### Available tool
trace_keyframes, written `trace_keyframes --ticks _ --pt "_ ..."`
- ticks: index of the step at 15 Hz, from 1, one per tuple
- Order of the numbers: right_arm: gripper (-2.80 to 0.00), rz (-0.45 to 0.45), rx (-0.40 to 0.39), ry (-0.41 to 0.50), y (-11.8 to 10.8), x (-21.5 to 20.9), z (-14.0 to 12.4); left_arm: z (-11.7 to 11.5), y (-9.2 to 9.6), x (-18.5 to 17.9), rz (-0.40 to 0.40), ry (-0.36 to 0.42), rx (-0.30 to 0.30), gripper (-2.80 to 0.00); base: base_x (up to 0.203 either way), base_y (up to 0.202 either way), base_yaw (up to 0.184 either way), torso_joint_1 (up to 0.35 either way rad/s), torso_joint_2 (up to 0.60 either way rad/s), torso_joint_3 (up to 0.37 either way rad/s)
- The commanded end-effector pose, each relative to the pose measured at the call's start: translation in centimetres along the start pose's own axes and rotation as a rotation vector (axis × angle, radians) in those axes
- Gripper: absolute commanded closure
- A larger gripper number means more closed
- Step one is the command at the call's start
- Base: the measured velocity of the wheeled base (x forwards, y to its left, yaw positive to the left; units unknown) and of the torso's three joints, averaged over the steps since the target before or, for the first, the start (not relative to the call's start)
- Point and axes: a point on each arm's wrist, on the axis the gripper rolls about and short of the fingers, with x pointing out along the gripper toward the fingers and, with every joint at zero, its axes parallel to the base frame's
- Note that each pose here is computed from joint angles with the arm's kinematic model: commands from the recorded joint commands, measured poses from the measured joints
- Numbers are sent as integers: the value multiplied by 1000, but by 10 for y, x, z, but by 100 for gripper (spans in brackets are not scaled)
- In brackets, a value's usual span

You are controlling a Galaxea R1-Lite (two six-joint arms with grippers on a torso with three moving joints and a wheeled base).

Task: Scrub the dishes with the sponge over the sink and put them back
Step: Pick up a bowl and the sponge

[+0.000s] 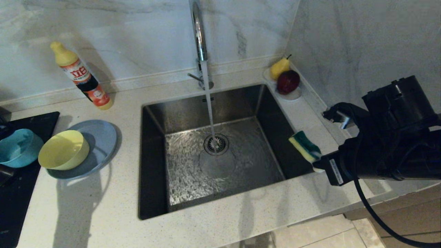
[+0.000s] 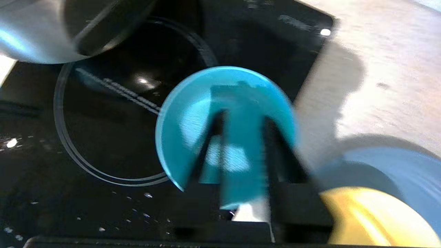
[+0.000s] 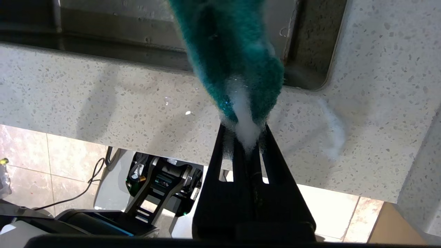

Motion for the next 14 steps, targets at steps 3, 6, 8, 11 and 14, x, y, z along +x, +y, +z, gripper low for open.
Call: trace_keyframes --ticks 3,6,8,11,14 --pt "0 -1 -2 4 0 1 0 -7 12 23 61 28 -28 -280 0 0 0 0 0 0" --pt "0 0 -3 11 0 2 -2 -14 26 36 98 56 -68 -280 0 0 0 0 0 0" --pt "0 -3 -3 18 0 4 -2 -18 32 41 114 68 -102 -280 0 0 0 0 0 0" --pt "0 -3 -3 20 0 5 -2 -23 39 47 131 87 -121 -280 0 0 0 0 0 0" --pt "0 -3 -5 22 1 5 -2 -28 43 50 143 111 -148 -280 0 0 0 0 0 0"
